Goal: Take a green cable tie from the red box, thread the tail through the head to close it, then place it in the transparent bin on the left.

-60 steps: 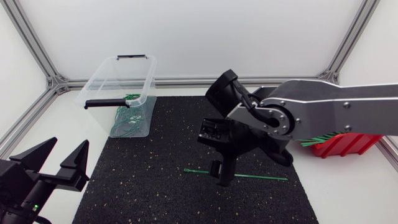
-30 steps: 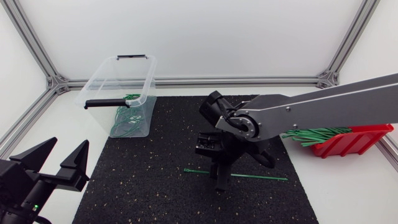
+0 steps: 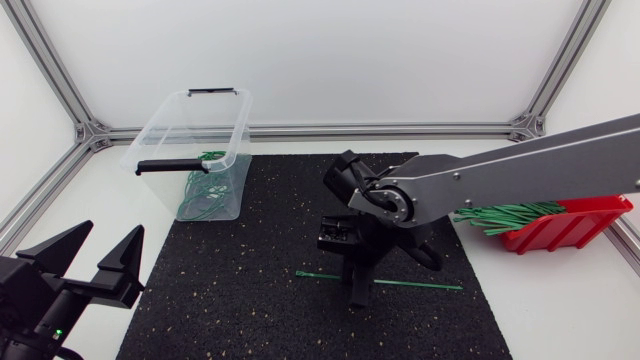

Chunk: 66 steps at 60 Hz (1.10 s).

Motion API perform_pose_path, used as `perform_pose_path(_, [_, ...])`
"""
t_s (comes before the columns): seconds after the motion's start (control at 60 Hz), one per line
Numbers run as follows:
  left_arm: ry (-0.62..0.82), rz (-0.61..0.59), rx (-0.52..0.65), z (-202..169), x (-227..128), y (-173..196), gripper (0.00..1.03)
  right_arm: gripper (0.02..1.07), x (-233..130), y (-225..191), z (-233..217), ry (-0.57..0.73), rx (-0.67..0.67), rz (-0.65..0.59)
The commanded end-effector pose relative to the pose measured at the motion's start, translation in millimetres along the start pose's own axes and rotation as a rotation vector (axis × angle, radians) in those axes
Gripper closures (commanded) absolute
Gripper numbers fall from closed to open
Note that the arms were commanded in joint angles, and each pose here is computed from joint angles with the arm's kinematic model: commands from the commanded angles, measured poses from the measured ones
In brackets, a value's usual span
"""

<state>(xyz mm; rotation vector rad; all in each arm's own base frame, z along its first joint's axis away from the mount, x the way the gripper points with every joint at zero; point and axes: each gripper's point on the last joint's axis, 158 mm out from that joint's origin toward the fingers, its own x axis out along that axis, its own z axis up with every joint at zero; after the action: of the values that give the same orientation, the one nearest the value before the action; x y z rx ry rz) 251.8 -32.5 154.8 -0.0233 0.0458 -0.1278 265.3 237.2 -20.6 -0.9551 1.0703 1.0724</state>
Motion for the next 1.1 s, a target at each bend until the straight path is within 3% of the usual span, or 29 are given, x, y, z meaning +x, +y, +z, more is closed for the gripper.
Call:
perform_pose_path(0.0, [0.054,0.001,-0.015,-23,2,0,0.04,0.65,14,13,-15,0.046,-0.027,0.045])
perform_pose_path(0.25, [0.054,0.000,-0.015,-23,2,0,0.04,0.66,21,17,-24,0.070,-0.019,0.062])
perform_pose_path(0.317, [0.053,0.000,-0.015,-23,2,0,0.04,0.79,22,19,-24,0.069,-0.025,0.071])
perform_pose_path(0.4, [0.055,-0.003,-0.015,-23,2,-1,0.04,0.88,21,21,-25,0.069,-0.024,0.083])
perform_pose_path(0.683, [0.053,0.001,-0.017,-23,2,0,0.04,0.98,18,29,-24,0.067,-0.027,0.122])
perform_pose_path(1.083, [0.053,0.003,-0.018,-23,2,1,0.04,0.98,-30,15,0,-0.050,-0.035,0.009])
